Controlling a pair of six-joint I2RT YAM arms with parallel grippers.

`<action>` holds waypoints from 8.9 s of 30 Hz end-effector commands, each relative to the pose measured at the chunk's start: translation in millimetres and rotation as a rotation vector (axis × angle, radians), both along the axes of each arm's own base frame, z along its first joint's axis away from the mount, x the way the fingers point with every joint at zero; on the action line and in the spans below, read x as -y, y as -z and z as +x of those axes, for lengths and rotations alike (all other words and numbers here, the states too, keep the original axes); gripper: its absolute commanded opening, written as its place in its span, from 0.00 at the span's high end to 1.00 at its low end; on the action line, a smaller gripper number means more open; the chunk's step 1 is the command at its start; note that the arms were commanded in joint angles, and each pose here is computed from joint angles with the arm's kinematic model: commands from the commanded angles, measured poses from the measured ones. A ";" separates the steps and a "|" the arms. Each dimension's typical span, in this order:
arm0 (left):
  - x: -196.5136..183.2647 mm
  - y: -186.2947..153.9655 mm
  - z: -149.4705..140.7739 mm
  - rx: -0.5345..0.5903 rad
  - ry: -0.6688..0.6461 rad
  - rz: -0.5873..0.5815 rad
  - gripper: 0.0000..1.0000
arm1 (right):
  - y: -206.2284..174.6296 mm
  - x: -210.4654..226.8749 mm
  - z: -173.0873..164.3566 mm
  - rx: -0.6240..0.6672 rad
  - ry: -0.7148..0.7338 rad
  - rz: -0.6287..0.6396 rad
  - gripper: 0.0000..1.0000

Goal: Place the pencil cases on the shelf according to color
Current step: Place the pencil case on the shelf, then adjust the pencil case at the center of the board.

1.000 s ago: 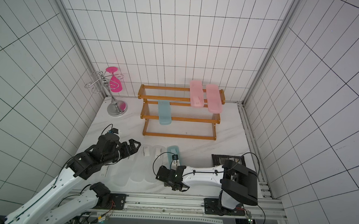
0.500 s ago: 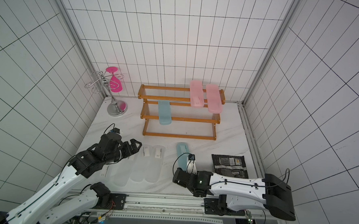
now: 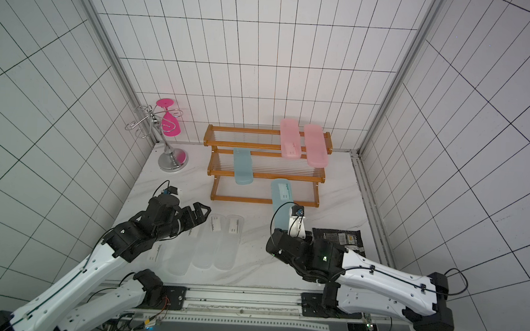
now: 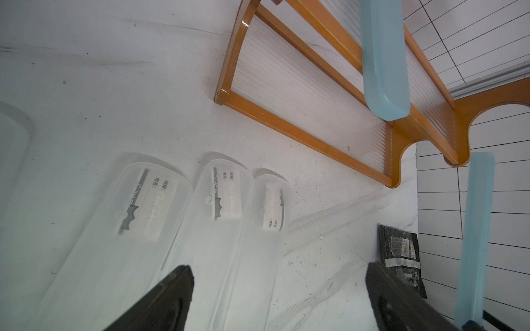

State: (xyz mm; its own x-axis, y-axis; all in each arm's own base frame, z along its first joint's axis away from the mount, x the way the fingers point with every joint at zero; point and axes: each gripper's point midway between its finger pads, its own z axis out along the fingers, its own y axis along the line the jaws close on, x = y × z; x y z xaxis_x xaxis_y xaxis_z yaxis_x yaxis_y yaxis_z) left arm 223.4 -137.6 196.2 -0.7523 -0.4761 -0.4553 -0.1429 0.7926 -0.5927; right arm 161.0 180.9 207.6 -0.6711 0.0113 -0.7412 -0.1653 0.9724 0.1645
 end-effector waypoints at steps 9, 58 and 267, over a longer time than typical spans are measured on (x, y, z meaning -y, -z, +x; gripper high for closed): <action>8.2 -23.1 9.3 0.081 0.039 -0.011 0.02 | -32.5 -10.9 47.1 0.000 -0.058 -0.059 0.34; 40.4 13.7 49.6 0.055 0.147 0.091 0.02 | 0.5 -95.4 226.9 -0.006 -0.012 -0.135 0.34; -19.2 97.7 -12.6 -0.122 -0.065 0.229 0.02 | 169.2 -119.7 -44.4 -0.329 -0.281 -0.224 0.01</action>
